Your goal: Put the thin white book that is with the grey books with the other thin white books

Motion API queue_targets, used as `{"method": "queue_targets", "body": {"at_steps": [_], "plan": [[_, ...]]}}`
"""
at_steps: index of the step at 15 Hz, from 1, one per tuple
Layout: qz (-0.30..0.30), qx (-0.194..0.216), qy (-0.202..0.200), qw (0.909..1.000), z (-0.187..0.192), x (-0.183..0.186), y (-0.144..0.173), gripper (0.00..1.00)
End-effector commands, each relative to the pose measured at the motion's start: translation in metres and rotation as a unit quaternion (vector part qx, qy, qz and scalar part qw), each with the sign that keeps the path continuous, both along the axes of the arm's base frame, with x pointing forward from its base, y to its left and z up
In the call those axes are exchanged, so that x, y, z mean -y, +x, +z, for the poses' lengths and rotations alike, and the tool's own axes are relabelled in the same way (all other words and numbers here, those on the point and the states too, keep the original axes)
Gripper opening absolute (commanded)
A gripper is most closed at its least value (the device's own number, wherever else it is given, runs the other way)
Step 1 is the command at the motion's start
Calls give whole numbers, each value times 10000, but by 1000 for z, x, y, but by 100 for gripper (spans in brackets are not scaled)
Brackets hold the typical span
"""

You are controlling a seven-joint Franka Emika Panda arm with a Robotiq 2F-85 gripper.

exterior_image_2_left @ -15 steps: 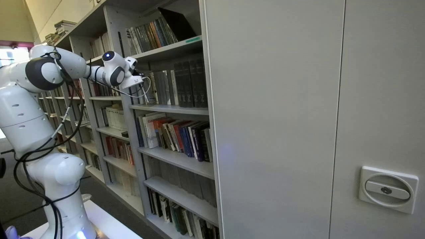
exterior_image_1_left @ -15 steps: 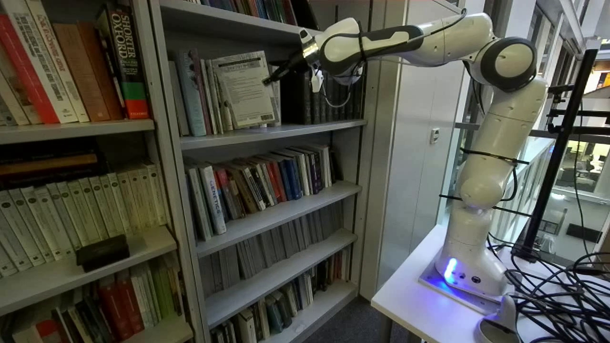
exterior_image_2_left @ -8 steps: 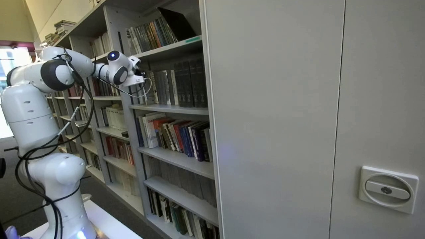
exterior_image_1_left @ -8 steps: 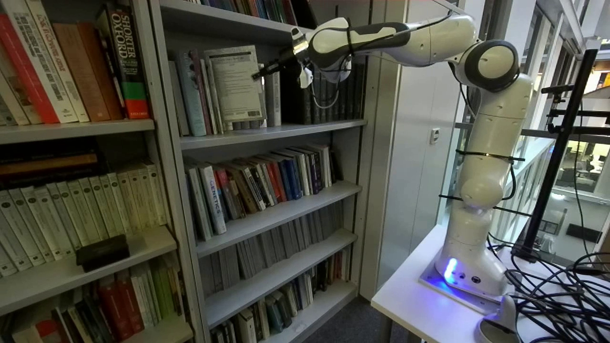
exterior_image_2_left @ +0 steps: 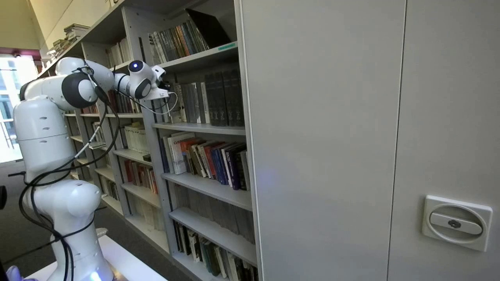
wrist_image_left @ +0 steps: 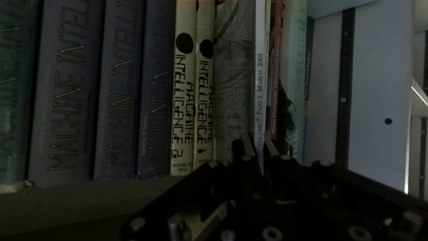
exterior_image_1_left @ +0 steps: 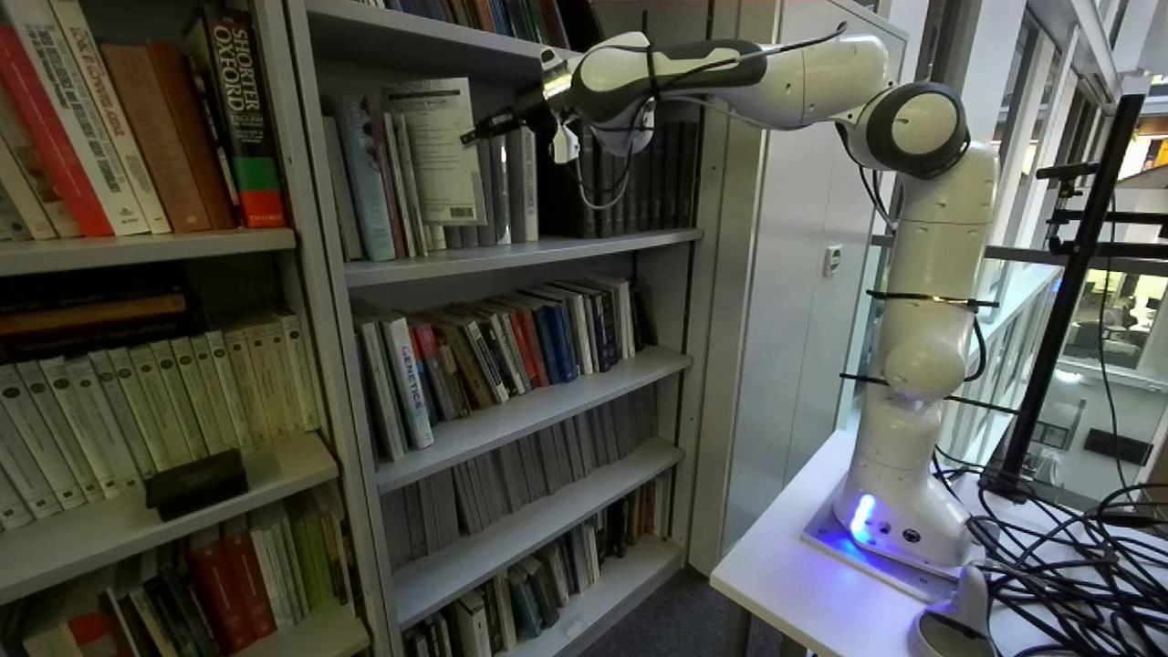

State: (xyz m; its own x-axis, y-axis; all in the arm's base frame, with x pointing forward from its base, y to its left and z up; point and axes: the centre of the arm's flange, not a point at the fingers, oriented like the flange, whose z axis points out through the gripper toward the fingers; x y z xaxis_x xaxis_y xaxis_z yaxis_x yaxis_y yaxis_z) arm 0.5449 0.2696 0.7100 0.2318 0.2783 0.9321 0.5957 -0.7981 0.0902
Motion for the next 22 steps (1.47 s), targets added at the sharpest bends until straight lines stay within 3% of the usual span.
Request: {"method": "queue_targets", "body": {"at_steps": [1,5,10,15,20,22], "plan": [[-185,117,-364,9991,-7,-18,8,2],[-322,-66,-712,9969,-31,-32,18,2],[-591,-166,-456,9971,-16,-40,30,2],[-561,-705,75,9959,-9,-56,35,2],[-274,-1340,910,9864,-16,-77,42,2],[-264,-1413,1083,9837,-19,-75,46,2]]}}
